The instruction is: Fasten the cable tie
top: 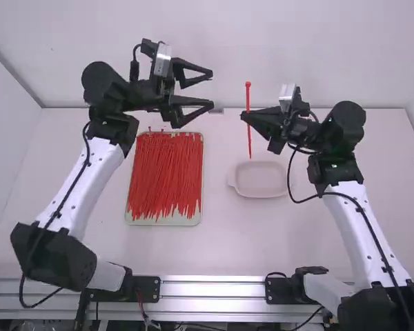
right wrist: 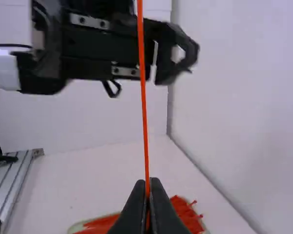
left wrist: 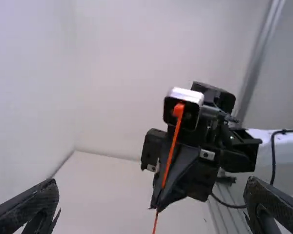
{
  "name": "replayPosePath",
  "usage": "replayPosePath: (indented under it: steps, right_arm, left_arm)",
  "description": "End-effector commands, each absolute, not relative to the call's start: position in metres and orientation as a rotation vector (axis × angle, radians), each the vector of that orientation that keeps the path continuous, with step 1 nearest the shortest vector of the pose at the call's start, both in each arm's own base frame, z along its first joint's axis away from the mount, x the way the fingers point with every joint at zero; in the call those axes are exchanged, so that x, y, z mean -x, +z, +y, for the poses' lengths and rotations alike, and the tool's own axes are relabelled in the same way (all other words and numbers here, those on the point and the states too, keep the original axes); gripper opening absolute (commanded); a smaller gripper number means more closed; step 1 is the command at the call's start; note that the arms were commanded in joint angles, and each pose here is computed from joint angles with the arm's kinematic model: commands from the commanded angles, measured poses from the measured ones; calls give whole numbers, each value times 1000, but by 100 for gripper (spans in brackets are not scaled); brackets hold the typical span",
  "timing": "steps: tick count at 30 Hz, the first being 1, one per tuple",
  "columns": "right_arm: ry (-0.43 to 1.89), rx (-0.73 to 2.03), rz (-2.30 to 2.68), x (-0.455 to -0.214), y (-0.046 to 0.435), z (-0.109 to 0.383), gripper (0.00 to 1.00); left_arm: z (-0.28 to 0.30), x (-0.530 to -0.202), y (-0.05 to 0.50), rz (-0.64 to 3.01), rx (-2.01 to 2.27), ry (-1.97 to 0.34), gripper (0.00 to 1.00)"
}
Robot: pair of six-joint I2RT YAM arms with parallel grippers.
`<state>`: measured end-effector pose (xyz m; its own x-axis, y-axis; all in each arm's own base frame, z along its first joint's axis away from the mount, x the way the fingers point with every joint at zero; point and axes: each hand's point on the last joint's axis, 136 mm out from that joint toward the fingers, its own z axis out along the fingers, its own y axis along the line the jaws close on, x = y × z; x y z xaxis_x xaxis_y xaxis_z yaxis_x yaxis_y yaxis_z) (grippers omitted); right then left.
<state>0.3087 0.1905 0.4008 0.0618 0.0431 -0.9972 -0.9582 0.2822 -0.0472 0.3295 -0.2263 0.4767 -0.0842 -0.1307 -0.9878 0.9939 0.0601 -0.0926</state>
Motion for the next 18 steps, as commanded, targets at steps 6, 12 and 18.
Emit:
replayPosePath:
  steps: [6, 12, 18]
  right_arm:
    - [1021, 1033, 1165, -294, 425, 199, 0]
    - [1040, 1051, 1142, -287, 427, 210, 0]
    - [1096, 1082, 1135, -276, 426, 221, 0]
  left_arm:
    - [-258, -306, 500, 1092, -1108, -1378, 99]
    - [-267, -298, 503, 1078, -1113, -1408, 99]
    - [-266, -289, 512, 1069, -1102, -1456, 87]
